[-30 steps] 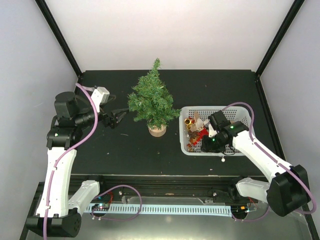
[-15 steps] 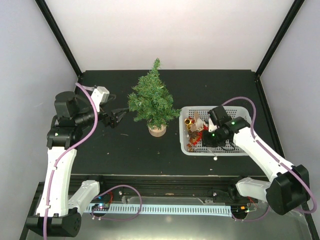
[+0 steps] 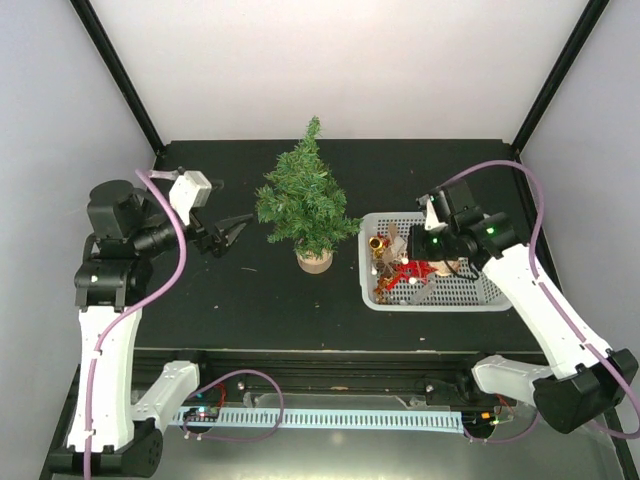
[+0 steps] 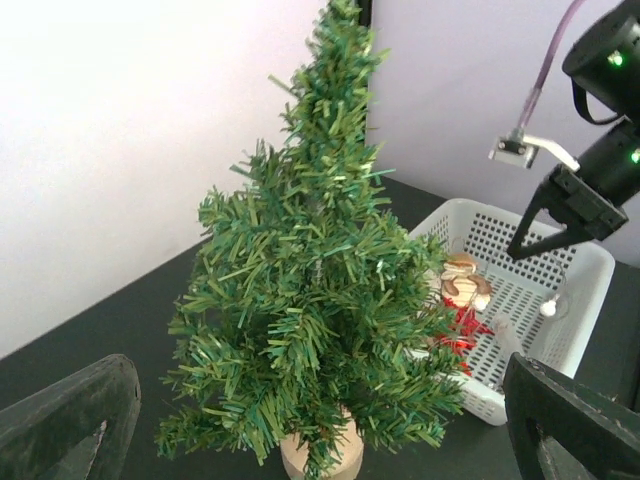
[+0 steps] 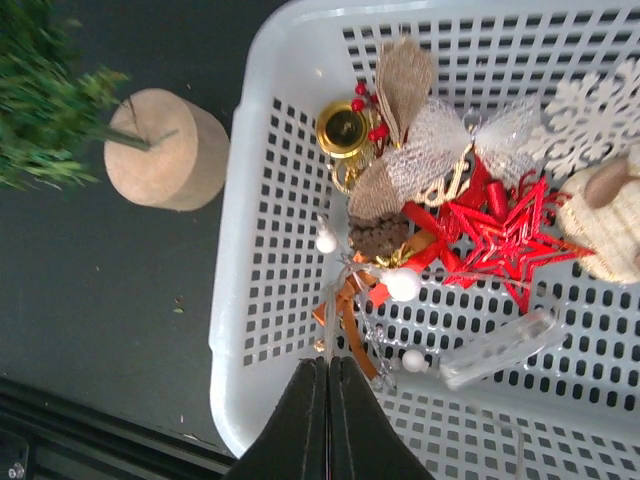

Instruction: Decorate the small christmas tree

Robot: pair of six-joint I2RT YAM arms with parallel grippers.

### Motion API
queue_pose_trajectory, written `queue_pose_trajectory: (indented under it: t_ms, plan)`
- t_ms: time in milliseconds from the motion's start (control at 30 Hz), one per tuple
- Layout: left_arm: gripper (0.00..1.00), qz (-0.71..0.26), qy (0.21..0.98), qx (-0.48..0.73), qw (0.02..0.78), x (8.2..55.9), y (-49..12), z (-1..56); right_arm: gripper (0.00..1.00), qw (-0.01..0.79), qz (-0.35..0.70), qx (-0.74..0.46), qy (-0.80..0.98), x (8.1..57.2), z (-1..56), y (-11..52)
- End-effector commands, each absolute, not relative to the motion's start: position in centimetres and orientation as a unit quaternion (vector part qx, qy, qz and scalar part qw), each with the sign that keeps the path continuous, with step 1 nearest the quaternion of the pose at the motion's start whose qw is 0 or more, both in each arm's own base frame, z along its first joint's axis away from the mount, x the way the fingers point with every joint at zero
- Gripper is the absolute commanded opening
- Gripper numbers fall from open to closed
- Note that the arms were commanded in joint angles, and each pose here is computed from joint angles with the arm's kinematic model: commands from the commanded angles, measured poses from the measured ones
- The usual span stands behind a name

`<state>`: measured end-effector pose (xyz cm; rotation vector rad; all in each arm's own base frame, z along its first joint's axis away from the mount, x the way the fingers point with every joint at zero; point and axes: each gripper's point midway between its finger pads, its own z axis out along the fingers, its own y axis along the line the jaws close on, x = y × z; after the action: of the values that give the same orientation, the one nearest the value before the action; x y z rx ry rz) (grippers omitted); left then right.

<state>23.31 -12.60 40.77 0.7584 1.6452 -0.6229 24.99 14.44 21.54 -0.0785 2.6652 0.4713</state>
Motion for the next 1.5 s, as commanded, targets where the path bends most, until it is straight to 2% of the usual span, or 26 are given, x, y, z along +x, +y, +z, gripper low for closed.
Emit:
queue_pose_trajectory:
  t_ms: [0,367,867,1467]
  plan:
    - [0.99,-0.244,0.664,0.366,0.605,20.1,-13.0,43.5,0.01,0.258,0.161,-0.034,0.952,24.9,25.1,13.5]
    - [0.99,-0.208,0.611,0.399,0.652,15.7,-13.2,48.1,0.01,0.375,0.205,-0.01,0.904,23.5,34.9,12.2]
    - [0.99,-0.312,0.537,0.469,0.628,10.9,-15.8,49.0,0.01,0.485,0.262,-0.02,0.834,22.1,47.1,11.9]
    - [0.99,-0.37,0.564,0.452,0.584,12.7,-16.4,45.6,0.01,0.57,0.335,-0.014,0.75,22.3,57.5,12.6]
